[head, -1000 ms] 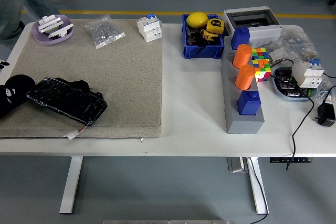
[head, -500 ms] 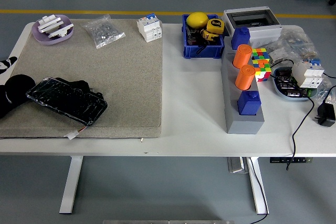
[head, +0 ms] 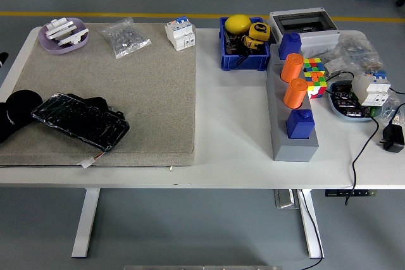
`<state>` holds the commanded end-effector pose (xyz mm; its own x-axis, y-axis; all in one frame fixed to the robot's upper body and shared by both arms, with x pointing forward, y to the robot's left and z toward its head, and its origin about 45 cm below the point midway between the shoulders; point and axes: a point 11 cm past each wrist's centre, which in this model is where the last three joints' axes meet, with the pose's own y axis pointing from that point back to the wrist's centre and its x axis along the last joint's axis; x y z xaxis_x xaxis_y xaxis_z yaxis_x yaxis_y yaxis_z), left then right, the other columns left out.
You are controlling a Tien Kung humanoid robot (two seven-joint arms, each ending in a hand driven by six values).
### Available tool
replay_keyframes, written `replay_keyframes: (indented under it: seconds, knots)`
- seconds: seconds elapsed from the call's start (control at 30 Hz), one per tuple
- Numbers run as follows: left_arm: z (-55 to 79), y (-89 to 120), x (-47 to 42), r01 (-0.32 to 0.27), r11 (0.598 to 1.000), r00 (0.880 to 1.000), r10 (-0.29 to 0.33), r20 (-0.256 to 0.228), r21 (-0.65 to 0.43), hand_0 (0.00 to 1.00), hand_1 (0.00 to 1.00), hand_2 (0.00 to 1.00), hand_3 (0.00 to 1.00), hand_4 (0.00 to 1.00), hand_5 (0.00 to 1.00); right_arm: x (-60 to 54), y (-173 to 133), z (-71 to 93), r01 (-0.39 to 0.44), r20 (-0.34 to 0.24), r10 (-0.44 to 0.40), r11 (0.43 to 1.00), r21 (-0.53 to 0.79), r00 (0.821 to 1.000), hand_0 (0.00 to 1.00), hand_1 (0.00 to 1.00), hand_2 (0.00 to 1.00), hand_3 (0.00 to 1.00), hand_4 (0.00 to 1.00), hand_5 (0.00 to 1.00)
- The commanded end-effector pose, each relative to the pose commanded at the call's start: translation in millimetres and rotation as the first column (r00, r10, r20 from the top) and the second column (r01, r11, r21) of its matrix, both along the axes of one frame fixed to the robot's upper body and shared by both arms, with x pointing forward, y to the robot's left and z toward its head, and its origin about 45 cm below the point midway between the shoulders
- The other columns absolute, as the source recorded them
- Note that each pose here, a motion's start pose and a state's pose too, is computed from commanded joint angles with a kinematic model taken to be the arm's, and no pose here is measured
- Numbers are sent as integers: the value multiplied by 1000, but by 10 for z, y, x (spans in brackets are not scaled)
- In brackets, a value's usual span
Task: Pick the rag up,wipe the panel,place it on the desk
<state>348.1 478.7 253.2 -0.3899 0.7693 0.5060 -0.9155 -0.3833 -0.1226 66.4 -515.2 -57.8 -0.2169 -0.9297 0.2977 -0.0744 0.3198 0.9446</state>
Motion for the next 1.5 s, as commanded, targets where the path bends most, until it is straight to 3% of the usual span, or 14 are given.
replay_keyframes:
  seconds: [0.4,0.6,1.2,1.5]
  knots:
    - [-135,-37,-67,-8,999,1000,8,-12,-34,609,788,793,787,924,236,120,59,-10,-35,8,35,999,3,999,811,677,699,646,951,772]
    - [-102,-38,-63,-5,999,1000,5,3,-38,613,790,793,786,922,239,132,47,-5,-31,12,31,1000,-1,999,811,677,699,646,952,772]
    - [-85,-7,-70,10,1000,1000,-10,-12,-4,626,791,791,775,918,244,4,69,-43,-39,-18,39,999,4,999,811,677,699,646,953,773]
    - [-109,-19,-68,17,1000,1000,-17,-20,-1,629,793,792,771,917,246,18,71,-42,-48,-21,48,999,1,999,813,677,699,646,953,774]
